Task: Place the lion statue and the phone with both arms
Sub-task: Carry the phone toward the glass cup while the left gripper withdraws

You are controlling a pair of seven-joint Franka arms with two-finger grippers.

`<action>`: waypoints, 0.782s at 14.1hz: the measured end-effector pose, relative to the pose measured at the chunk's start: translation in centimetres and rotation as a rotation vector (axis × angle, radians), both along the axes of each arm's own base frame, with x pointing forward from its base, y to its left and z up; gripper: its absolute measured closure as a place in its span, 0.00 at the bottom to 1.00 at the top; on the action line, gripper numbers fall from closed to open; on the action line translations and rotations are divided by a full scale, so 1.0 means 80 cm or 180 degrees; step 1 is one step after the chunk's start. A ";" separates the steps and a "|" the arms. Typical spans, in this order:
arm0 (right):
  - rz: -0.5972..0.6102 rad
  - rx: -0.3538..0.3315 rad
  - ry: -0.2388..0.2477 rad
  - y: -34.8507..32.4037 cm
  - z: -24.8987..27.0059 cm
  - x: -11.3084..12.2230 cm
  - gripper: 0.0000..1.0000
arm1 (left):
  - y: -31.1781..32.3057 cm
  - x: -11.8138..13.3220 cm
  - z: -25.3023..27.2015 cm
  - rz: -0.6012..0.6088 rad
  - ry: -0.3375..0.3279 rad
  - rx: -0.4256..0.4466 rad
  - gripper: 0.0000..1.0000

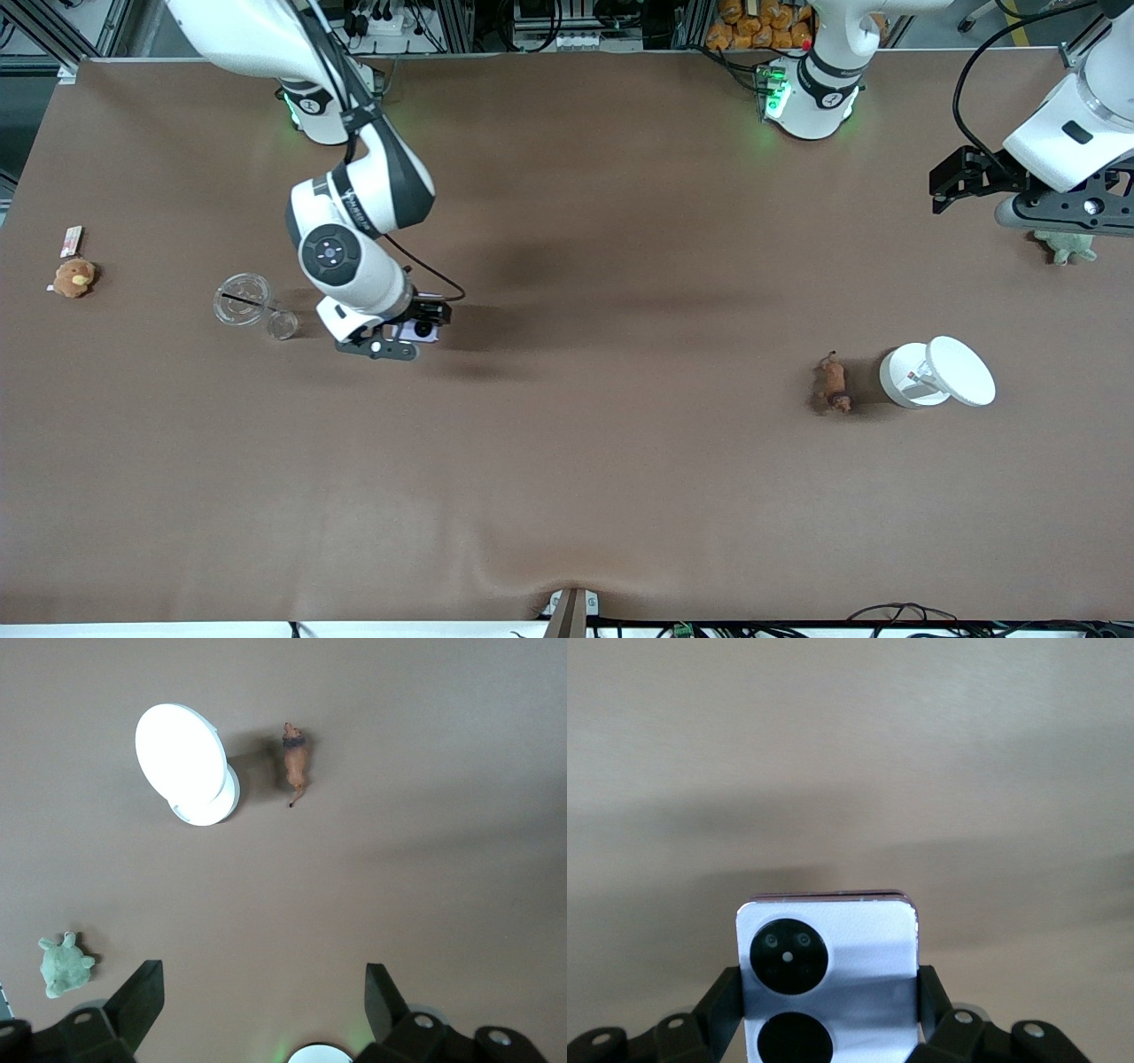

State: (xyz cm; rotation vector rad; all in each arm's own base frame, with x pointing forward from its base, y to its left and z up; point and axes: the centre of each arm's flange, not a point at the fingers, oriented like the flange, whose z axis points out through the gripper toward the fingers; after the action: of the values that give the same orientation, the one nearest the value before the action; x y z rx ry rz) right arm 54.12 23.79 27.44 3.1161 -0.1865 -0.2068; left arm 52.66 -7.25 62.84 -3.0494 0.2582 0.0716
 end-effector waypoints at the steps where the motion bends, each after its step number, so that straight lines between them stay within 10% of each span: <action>1: 0.0039 0.0001 -0.0020 -0.025 -0.011 -0.005 0.17 | -0.001 -0.001 0.000 -0.0001 0.0007 -0.0013 0.00; 11: -0.0021 0.0031 -0.0235 -0.150 -0.078 -0.041 0.17 | -0.002 -0.013 0.015 0.0004 0.0048 -0.0063 0.00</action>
State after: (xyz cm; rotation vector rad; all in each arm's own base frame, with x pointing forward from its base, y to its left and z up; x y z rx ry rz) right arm 50.88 11.75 21.22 3.1356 -0.1972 -0.0930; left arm 51.62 -7.42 64.02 -3.0698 0.2597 0.0927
